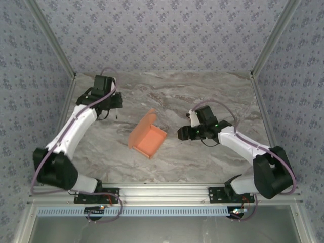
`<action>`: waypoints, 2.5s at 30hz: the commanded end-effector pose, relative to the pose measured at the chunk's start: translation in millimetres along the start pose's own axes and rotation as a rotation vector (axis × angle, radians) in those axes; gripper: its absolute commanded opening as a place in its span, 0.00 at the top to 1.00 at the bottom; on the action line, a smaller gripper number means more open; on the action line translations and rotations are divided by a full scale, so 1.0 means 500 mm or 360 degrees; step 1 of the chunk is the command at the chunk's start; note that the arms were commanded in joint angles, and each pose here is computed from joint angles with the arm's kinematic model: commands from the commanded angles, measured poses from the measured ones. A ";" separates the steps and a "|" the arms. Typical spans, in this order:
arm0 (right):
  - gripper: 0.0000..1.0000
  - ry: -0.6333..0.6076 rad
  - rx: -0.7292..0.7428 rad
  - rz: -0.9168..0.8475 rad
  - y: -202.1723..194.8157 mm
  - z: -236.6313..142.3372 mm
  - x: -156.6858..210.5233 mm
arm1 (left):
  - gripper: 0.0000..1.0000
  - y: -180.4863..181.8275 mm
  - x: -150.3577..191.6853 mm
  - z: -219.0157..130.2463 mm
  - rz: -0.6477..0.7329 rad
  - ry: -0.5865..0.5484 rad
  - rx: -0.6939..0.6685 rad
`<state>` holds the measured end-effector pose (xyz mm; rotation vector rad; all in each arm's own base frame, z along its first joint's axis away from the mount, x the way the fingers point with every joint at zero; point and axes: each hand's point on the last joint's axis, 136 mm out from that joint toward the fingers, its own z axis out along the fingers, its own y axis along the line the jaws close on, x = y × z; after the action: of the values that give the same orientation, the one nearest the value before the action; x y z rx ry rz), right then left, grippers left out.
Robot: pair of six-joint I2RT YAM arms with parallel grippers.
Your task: Fold the paper box
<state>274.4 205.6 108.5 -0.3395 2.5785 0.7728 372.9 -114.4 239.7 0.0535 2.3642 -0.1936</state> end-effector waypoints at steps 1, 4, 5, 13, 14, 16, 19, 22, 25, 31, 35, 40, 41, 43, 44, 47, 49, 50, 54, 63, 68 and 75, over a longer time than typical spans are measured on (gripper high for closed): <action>0.40 -0.0054 0.0010 -0.0050 -0.003 -0.038 -0.031 | 0.89 -0.072 0.027 -0.070 0.0103 0.0021 0.0116; 0.40 -0.0079 0.0022 -0.0036 -0.018 -0.053 -0.044 | 0.89 -0.171 0.052 -0.112 0.0230 0.0011 0.0260; 0.40 -0.0089 0.0027 -0.0028 -0.025 -0.057 -0.047 | 0.89 -0.204 0.066 -0.118 0.0275 0.0025 0.0308; 0.40 -0.0157 0.0072 0.0090 -0.089 -0.102 -0.050 | 0.89 -0.376 0.203 -0.077 0.0777 0.0204 0.0435; 0.40 -0.0164 0.0077 0.0102 -0.094 -0.107 -0.048 | 0.90 -0.378 0.214 -0.064 0.0843 0.0217 0.0419; 0.40 -0.0182 0.0077 0.0130 -0.102 -0.115 -0.045 | 0.90 -0.380 0.233 -0.037 0.0987 0.0239 0.0400; 0.40 -0.0202 0.0063 0.0140 -0.100 -0.120 -0.042 | 0.90 -0.387 0.268 -0.007 0.1168 0.0294 0.0420; 0.40 -0.0203 0.0068 0.0146 -0.103 -0.120 -0.035 | 0.90 -0.388 0.289 0.029 0.1284 0.0319 0.0403; 0.40 -0.0198 0.0071 0.0154 -0.105 -0.120 -0.028 | 0.90 -0.367 0.312 0.062 0.1363 0.0371 0.0342; 0.40 -0.0202 0.0074 0.0156 -0.107 -0.120 -0.027 | 0.90 -0.339 0.346 0.105 0.1396 0.0450 0.0312; 0.40 -0.0195 0.0075 0.0163 -0.108 -0.118 -0.025 | 0.90 -0.329 0.375 0.131 0.1414 0.0517 0.0292; 0.40 -0.0188 0.0079 0.0166 -0.110 -0.118 -0.023 | 0.90 -0.306 0.396 0.145 0.1411 0.0563 0.0266; 0.40 -0.0189 0.0078 0.0166 -0.110 -0.118 -0.023 | 0.89 -0.304 0.399 0.145 0.1415 0.0560 0.0268; 0.40 -0.0188 0.0078 0.0166 -0.111 -0.116 -0.023 | 0.89 -0.299 0.399 0.144 0.1414 0.0551 0.0270; 0.40 -0.0186 0.0075 0.0166 -0.110 -0.115 -0.023 | 0.89 -0.299 0.400 0.142 0.1417 0.0548 0.0275; 0.40 -0.0180 0.0070 0.0174 -0.111 -0.112 -0.023 | 0.89 -0.293 0.403 0.143 0.1420 0.0542 0.0271; 0.40 -0.0174 0.0072 0.0178 -0.112 -0.110 -0.022 | 0.89 -0.289 0.404 0.145 0.1417 0.0541 0.0268; 0.40 -0.0172 0.0072 0.0178 -0.112 -0.110 -0.022 | 0.89 -0.286 0.405 0.146 0.1423 0.0542 0.0264; 0.40 -0.0169 0.0069 0.0180 -0.111 -0.109 -0.022 | 0.87 -0.277 0.408 0.159 0.1420 0.0548 0.0231; 0.40 -0.0163 0.0068 0.0178 -0.108 -0.109 -0.021 | 0.72 -0.283 0.390 0.151 0.1397 0.0508 0.0228; 0.40 -0.0175 0.0074 0.0170 -0.102 -0.107 -0.025 | 0.69 -0.307 0.361 0.112 0.1317 0.0430 0.0327; 0.41 -0.0153 0.0046 0.0084 -0.057 -0.071 -0.029 | 0.62 -0.385 0.280 -0.013 0.1053 0.0202 0.0706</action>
<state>284.1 154.1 131.5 -0.2156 2.5105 0.7530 255.5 -284.2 119.7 1.1435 2.3338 -0.1626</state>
